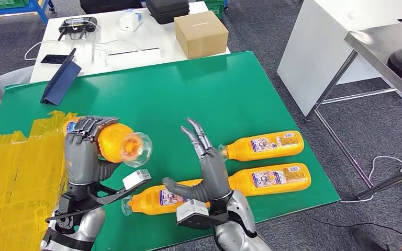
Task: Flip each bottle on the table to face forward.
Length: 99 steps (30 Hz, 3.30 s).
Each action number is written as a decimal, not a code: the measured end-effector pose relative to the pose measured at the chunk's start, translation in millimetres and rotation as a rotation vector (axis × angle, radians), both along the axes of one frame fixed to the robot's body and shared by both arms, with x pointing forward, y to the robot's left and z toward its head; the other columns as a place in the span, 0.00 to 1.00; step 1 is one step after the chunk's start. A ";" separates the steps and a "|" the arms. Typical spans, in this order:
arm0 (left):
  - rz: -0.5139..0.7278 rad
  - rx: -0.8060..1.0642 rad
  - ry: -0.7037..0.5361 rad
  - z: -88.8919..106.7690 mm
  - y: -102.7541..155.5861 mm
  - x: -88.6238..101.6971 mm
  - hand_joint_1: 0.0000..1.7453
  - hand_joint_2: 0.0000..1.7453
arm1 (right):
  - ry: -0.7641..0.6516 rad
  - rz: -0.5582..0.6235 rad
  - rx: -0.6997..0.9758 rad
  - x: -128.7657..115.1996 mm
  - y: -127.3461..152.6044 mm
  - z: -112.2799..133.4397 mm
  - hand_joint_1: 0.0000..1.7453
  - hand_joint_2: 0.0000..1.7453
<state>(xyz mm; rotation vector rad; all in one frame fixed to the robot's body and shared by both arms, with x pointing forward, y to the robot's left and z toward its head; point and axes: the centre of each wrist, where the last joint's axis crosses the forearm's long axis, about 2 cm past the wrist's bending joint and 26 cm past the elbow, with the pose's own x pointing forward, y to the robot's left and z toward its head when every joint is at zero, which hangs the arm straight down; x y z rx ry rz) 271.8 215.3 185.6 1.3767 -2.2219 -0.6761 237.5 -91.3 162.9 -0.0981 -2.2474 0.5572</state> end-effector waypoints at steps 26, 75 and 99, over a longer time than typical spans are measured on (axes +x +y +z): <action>0.564 0.498 0.434 -65.9 83.2 30.3 1.00 1.00 | -0.126 -0.108 -0.082 -16.9 -34.4 18.4 0.00 1.00; 0.075 -0.287 0.682 -81.5 74.5 36.3 0.00 1.00 | 0.170 -0.077 -0.865 -6.2 -27.5 -63.6 0.00 0.00; -0.376 -0.540 0.290 -13.0 31.0 -4.8 0.00 1.00 | 0.221 -0.110 -1.023 17.1 -14.8 -84.6 0.00 1.00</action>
